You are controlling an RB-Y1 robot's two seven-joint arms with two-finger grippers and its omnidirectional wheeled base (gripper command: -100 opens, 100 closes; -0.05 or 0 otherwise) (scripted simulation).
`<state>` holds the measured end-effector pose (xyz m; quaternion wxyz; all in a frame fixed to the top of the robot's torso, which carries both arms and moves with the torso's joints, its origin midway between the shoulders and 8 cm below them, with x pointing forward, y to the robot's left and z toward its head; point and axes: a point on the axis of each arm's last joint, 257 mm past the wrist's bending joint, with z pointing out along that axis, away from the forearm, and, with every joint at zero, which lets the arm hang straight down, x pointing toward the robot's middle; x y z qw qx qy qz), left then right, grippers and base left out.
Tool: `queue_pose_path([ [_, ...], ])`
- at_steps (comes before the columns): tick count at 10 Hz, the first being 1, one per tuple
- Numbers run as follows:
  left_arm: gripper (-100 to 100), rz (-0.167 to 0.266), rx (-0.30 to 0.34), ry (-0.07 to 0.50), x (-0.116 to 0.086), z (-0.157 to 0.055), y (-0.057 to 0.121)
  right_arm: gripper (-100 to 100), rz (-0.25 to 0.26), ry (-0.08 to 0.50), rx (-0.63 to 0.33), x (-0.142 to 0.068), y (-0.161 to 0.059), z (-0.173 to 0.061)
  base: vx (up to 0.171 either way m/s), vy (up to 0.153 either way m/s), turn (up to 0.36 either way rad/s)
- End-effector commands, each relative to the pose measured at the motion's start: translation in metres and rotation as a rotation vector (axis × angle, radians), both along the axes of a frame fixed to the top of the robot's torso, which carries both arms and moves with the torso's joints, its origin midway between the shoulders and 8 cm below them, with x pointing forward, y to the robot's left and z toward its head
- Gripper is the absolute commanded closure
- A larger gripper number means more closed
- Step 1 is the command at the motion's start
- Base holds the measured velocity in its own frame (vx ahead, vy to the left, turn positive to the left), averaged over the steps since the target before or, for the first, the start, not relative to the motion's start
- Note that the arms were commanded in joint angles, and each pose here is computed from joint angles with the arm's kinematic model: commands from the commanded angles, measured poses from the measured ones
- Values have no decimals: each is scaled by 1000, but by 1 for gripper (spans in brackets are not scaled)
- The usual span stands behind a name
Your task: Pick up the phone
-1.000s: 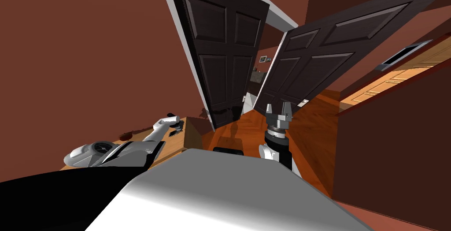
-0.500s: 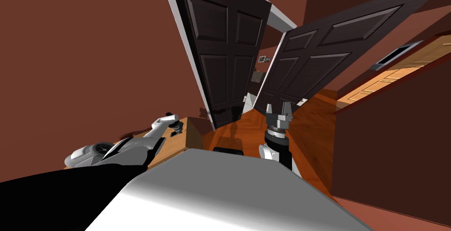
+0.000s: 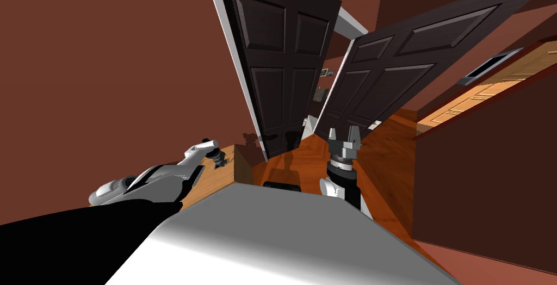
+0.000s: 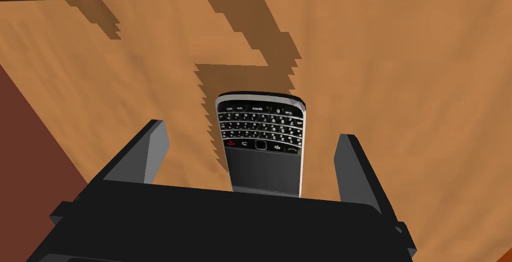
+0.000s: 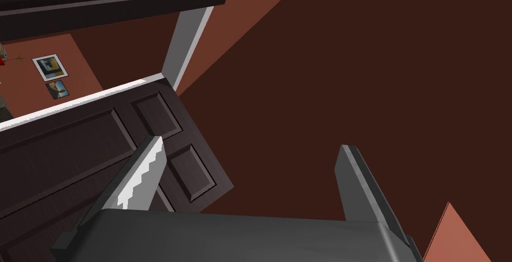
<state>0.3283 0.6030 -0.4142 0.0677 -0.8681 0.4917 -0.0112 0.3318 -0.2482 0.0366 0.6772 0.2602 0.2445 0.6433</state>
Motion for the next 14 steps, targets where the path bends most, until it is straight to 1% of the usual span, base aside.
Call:
queue_pose_path([
  [1,-100,37,-47,32,-10,0,-7,0,0,0,0,0,0,0,-22,166,2],
  [3,-100,66,-86,56,-17,0,-13,0,0,0,0,0,0,0,-13,150,8],
  [4,-100,58,-73,48,-15,0,-10,0,0,0,0,0,0,0,-2,55,-3],
  [5,0,60,-76,50,-16,0,-10,0,0,0,0,0,0,0,-1,12,-1],
  [6,-100,59,-75,53,-19,-13,-16,0,0,0,0,0,0,0,11,33,0],
  [7,-100,59,-74,55,-21,-23,-21,0,0,0,0,0,0,0,35,46,-8],
  [8,-100,56,-75,55,-20,-17,-19,0,0,0,0,0,0,0,18,20,-4],
  [9,100,58,-74,54,-19,-18,-19,0,0,0,0,0,0,0,0,0,0],
  [13,100,58,-75,55,-20,-18,-19,0,0,0,0,0,0,0,0,0,0],
  [14,0,58,-75,55,-20,-18,-19,0,0,0,0,0,0,0,0,0,0],
])
